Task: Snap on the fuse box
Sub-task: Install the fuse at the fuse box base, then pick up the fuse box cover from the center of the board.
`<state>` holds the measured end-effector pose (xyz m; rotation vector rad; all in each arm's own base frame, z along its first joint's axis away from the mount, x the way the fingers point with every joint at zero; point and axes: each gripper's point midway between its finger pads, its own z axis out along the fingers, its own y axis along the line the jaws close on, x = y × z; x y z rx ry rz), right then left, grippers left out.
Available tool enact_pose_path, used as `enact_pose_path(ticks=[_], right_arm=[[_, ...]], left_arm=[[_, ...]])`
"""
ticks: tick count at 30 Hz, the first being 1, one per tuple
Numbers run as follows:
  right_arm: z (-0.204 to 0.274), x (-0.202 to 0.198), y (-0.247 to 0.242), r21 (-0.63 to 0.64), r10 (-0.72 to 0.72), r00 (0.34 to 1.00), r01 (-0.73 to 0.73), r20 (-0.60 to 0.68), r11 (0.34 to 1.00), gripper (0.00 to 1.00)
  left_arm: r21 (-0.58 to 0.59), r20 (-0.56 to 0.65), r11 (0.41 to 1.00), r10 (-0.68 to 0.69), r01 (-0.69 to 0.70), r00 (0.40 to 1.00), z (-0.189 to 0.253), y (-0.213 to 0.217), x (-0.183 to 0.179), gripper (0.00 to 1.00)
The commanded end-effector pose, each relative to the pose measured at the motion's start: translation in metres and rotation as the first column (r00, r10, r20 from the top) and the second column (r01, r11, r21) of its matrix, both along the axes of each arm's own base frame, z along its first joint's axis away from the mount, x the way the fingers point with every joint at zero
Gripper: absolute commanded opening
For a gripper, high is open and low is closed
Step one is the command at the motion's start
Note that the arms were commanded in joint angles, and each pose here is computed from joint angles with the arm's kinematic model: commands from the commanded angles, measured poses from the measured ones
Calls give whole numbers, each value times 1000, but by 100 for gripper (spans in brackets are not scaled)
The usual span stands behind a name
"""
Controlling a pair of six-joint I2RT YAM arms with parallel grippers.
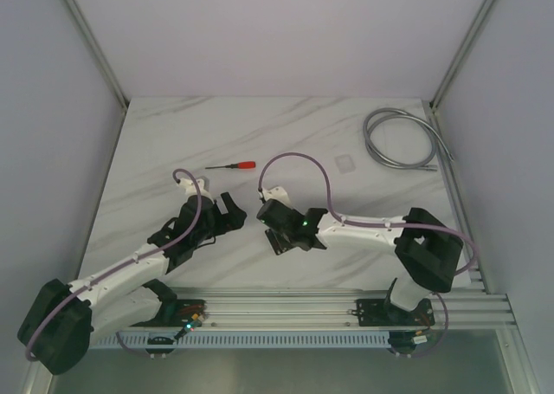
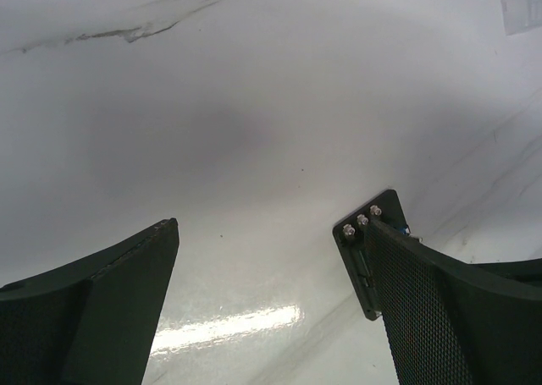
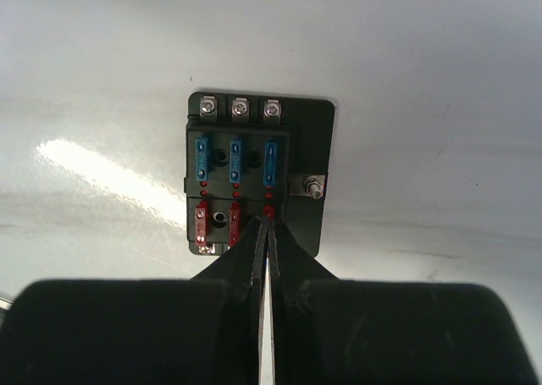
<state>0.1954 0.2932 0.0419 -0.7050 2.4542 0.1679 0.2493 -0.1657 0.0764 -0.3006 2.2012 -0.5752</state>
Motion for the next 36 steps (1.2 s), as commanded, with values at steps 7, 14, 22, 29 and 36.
enact_pose_path(ticks=[7,14,22,29,36], right_arm=[[-49,-21,-37,-215,-32,992,4,-126,977,0],[34,37,-14,-33,-50,995,53,81,998,22],[101,123,-59,88,-157,962,141,223,986,51],[94,198,-130,66,-269,933,261,239,963,64],[73,249,-179,65,-322,922,316,215,947,76]], left_arm=[[19,-13,1000,-4,5,1000,-5,3,0,100],[29,-15,1000,6,-6,1000,-6,10,5,100],[44,-36,999,19,-18,999,-11,27,13,100],[58,-57,998,29,-26,998,-19,38,20,100],[84,-57,996,23,-18,998,-28,43,24,100]])
